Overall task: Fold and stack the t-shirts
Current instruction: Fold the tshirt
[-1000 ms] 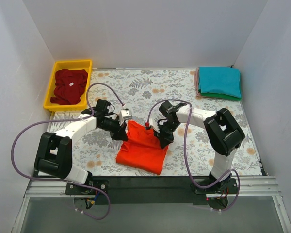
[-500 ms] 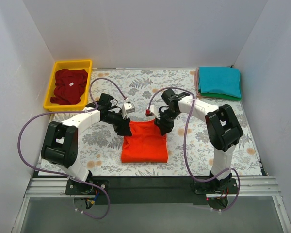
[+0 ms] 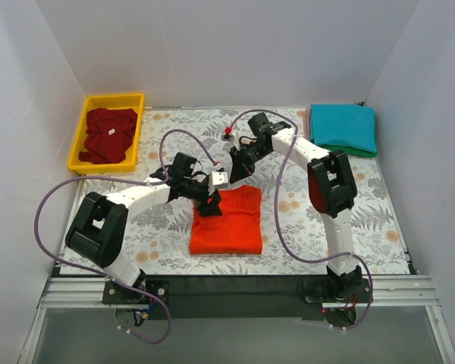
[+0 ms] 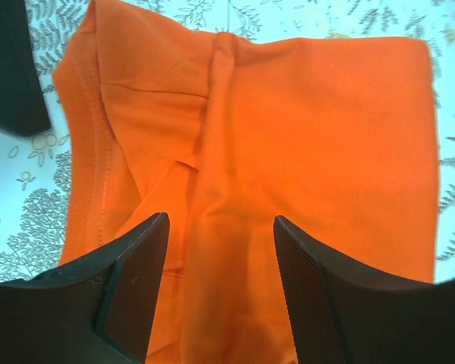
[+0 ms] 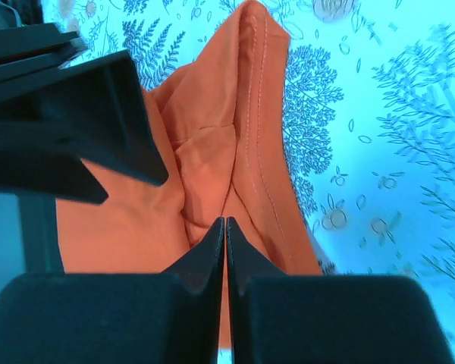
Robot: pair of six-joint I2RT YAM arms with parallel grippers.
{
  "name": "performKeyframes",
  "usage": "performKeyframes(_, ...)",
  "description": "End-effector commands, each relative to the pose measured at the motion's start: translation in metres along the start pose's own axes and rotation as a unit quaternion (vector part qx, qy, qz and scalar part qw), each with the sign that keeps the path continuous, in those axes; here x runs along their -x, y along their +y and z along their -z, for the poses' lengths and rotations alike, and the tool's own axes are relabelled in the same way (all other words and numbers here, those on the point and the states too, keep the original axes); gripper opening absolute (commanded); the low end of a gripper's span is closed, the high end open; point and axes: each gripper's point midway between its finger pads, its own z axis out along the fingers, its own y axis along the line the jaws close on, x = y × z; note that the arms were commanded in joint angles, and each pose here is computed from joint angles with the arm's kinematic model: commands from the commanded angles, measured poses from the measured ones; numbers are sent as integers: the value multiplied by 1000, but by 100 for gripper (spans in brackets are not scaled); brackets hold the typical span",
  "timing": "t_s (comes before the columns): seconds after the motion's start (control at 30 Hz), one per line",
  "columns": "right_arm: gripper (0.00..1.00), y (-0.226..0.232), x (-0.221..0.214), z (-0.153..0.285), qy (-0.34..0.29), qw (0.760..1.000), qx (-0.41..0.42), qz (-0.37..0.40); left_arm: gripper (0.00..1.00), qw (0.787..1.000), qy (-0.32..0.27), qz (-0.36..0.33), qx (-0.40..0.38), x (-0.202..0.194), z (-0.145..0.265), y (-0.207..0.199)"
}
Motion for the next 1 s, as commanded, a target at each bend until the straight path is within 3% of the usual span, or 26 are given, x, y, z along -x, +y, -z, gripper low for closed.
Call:
performKeyframes(0.0,6,8,5,-20,-22,991,77,-103,56,996,-25,-68,48,19,0,20)
performKeyframes(0.23,4,-2,3,-43,-39,979,126,-158,54,997,-13,-80,13,11,-18,8)
performKeyframes(0.6,4,-12,-40,-73,-27,967,139,-214,44,998,13,-54,-29,-11,-36,-10)
performKeyframes(0.83,4,-13,-62,-83,-15,963,140,-231,12,997,8,-70,-29,-1,-32,-18)
performKeyframes(0.87,4,-13,-64,-84,-14,962,140,-232,1,997,3,-77,-25,4,-29,-18)
performKeyframes(0.97,4,-11,-70,-86,-12,961,144,-237,0,995,-6,-95,-19,14,-23,-20)
